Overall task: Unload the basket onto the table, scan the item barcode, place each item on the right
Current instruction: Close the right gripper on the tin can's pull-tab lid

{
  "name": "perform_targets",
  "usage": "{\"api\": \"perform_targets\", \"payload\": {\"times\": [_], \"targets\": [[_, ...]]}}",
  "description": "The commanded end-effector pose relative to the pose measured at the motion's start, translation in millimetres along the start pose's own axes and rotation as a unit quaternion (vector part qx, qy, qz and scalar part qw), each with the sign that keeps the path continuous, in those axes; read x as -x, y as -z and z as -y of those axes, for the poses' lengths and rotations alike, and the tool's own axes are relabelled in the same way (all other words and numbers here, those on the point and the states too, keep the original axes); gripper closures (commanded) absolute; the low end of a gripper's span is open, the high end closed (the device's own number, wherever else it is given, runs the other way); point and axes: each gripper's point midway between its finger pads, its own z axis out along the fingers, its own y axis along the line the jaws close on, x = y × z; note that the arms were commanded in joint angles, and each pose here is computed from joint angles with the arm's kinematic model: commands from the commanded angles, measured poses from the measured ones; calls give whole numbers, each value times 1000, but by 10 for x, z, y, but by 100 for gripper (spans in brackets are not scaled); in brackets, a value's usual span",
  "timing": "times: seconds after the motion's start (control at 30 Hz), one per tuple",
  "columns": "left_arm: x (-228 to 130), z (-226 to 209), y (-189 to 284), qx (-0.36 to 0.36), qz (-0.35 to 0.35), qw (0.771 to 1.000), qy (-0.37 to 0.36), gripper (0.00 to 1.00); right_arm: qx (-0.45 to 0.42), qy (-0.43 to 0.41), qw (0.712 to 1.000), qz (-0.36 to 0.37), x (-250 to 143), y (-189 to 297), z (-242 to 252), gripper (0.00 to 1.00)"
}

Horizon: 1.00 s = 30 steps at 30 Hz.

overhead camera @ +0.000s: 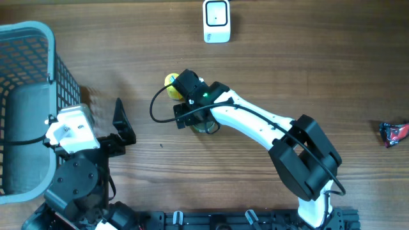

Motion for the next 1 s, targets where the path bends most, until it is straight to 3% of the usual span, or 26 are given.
{"api": "perform_targets", "payload": {"times": [0.0, 0.37, 0.7, 0.97], "targets": [[86, -60, 45, 7, 11, 1000, 12, 0, -37, 10, 999, -28, -116, -181, 152, 0], [72, -63, 45, 8, 9, 1000, 10, 0, 19, 29, 999, 20, 179, 555, -102, 0], [70, -55, 45, 6, 8, 1000, 12, 0, -60, 56, 995, 58, 348, 487, 168, 0], [70, -55, 45, 6, 8, 1000, 12, 0, -66, 52, 996, 7, 177, 57, 190, 0]]}}
